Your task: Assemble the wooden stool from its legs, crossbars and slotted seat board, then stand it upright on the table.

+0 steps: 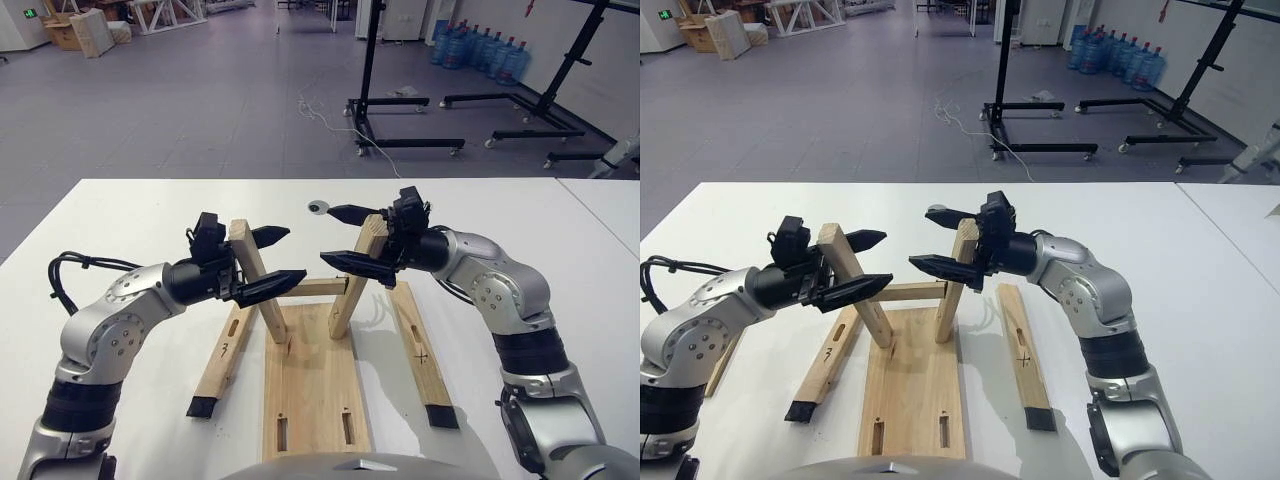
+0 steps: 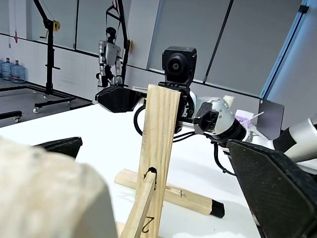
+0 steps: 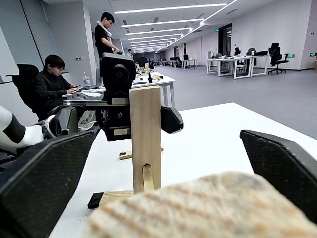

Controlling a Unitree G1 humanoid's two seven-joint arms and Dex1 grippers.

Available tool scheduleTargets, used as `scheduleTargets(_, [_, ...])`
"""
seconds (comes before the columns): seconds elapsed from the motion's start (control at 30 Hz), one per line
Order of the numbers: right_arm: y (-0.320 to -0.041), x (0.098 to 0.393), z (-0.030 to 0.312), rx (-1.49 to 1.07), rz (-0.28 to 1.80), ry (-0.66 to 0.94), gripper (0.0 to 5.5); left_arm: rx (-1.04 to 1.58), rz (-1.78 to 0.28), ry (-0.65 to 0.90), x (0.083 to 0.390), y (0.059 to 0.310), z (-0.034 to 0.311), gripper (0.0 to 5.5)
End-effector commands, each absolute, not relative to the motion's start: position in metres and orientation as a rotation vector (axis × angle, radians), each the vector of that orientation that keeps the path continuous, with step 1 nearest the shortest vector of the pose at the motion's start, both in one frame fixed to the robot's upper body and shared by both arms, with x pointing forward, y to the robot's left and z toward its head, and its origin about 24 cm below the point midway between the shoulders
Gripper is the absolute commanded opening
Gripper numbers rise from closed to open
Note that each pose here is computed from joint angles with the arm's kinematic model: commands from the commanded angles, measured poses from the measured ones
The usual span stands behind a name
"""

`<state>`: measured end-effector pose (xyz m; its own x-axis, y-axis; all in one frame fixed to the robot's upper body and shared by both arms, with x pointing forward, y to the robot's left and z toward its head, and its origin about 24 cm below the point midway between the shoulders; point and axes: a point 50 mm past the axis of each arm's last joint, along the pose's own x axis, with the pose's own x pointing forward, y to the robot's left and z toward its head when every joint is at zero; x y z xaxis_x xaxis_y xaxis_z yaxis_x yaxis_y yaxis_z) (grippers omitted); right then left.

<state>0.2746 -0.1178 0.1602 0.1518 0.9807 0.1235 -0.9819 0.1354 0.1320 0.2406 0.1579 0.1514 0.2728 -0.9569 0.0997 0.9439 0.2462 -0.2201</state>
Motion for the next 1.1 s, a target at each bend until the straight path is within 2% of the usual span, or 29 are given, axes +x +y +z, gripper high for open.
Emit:
scheduleTargets(0.03, [-0.084, 0.269, 0.158, 0.171, 1.557, 0.017, 5.40, -0.223, -1.507, 0.069, 0.246, 0.124, 0.161, 5.37])
scheduleTargets(0.33, [-0.090, 0.299, 0.163, 0.099, 1.501, -0.008, 5.40, -0.083, -1.499, 0.089, 0.284, 0.121, 0.164, 5.37])
scheduleTargets(0.57, [-0.091, 0.326, 0.164, 0.128, 1.435, -0.025, 5.40, -0.065, -1.475, 0.102, 0.292, 0.121, 0.155, 5.37])
scheduleTargets(0.77, [-0.108, 0.319, 0.161, 0.158, 1.395, -0.033, 5.40, -0.104, -1.372, 0.014, 0.293, 0.132, 0.160, 5.37])
scheduleTargets(1.1, [-0.152, 0.302, 0.158, 0.188, 1.215, -0.040, 5.40, -0.156, -1.198, -0.112, 0.269, 0.174, 0.180, 5.37])
